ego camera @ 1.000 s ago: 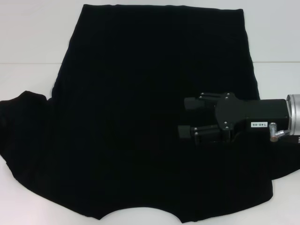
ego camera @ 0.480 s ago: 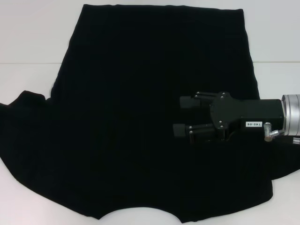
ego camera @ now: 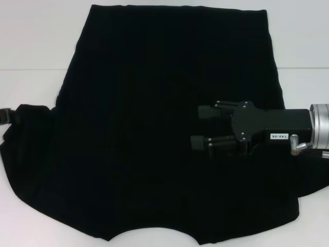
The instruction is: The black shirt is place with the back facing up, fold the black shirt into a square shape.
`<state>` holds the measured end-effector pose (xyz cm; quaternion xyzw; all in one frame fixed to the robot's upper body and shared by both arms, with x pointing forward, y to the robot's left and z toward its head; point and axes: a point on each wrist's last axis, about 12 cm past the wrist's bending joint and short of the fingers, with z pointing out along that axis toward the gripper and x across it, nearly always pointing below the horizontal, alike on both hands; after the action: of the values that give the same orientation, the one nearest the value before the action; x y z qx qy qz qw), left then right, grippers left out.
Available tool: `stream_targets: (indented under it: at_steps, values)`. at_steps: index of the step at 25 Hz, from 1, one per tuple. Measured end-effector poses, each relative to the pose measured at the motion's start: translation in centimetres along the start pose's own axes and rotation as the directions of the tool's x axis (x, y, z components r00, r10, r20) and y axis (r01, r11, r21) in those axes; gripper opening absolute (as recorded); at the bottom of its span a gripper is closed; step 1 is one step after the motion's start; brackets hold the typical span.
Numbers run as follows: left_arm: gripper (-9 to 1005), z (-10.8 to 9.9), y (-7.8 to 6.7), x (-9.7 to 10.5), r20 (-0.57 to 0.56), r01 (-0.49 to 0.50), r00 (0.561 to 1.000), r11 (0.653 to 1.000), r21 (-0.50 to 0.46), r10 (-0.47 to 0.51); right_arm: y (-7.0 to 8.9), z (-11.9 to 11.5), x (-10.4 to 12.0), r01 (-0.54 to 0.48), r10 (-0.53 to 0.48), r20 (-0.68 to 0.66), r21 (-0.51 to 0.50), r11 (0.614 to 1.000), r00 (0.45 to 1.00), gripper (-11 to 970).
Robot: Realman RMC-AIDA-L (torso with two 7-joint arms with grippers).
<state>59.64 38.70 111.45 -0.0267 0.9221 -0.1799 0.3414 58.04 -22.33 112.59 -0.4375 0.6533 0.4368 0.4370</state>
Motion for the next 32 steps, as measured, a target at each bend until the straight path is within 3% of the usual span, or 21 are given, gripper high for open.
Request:
stream_targets:
  at_steps: [6,12,18,23,26,32]
  values:
    - [78,1.4,-3.7,-1.9,-0.025,-0.126,0.991,0.988,0.089,0.129,0.0,-0.1,0.0,-0.001,0.001,-0.001,0.002,1.0,1.0,912]
    - [92,2.9,-6.6,-1.8,-0.047,-0.248,0.965,0.956,0.155,0.258,0.2,-0.2,0.4,-0.015,0.015,0.001,-0.004,1.0,1.0,914]
    - [106,3.5,-7.8,-0.8,-0.058,-0.333,0.934,0.919,0.211,0.351,0.3,-0.5,0.8,-0.025,0.025,0.001,0.001,1.0,1.0,913]
    - [117,3.6,-8.0,0.3,-0.076,-0.39,0.904,0.886,0.251,0.42,0.4,-0.6,1.0,-0.03,0.03,0.001,0.003,1.0,1.0,912]
    - [124,3.6,-8.1,0.5,-0.078,-0.385,0.905,0.884,0.264,0.417,0.4,-0.6,1.0,-0.031,0.031,0.001,0.003,1.0,1.0,912]
    - [138,4.1,-9.8,0.5,-0.088,-0.314,0.93,0.895,0.318,0.358,0.4,-0.6,1.0,-0.028,0.028,0.001,0.004,1.0,1.0,914]
